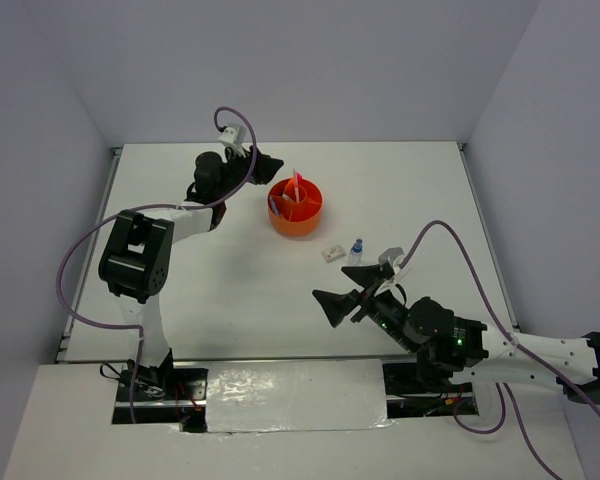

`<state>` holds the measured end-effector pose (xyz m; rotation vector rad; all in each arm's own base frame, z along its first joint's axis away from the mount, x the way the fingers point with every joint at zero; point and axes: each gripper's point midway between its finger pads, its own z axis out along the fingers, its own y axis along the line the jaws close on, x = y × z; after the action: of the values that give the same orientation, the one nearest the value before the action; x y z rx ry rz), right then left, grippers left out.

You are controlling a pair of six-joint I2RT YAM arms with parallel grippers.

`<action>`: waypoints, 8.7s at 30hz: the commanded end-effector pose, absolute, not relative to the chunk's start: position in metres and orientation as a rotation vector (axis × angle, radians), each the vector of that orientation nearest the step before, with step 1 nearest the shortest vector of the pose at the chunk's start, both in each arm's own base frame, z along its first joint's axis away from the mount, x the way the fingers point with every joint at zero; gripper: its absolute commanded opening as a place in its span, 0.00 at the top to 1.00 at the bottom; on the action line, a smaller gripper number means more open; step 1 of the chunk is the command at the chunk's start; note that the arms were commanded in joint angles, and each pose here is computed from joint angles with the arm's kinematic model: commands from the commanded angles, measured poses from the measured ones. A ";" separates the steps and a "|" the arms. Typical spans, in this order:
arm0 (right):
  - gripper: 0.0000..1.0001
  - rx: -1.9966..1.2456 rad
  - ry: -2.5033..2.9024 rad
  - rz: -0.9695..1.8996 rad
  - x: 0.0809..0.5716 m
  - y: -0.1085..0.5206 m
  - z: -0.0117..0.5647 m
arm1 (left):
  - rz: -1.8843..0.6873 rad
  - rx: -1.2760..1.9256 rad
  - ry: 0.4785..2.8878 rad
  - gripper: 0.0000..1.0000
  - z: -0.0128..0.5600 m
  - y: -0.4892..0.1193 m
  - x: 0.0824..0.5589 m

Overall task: Sort the stationery into containers
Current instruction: Place the stationery in the storage box, then pick up the stationery from the center of the board, then place the stationery in the storage box, then pick up the stationery from the center of the board, then place the stationery in the storage box.

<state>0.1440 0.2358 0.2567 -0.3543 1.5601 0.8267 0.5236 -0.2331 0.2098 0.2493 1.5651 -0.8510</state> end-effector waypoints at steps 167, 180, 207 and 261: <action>0.29 0.104 2.325 0.192 0.353 0.176 0.111 | -0.601 0.159 1.892 0.01 0.264 -0.113 0.218; 0.27 0.490 2.335 -0.042 0.336 0.170 0.061 | -0.603 0.160 1.887 0.01 0.265 -0.113 0.217; 0.34 0.821 2.275 -0.116 0.344 0.189 0.020 | -0.612 0.171 1.863 0.01 0.269 -0.114 0.213; 0.76 0.781 1.862 0.495 0.444 0.252 0.161 | -0.637 0.201 1.872 0.01 0.267 -0.119 0.213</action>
<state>0.4265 0.2455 0.1404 0.7694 1.9309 0.4383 0.2090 -0.1154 0.2610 0.1819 1.9092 -0.6233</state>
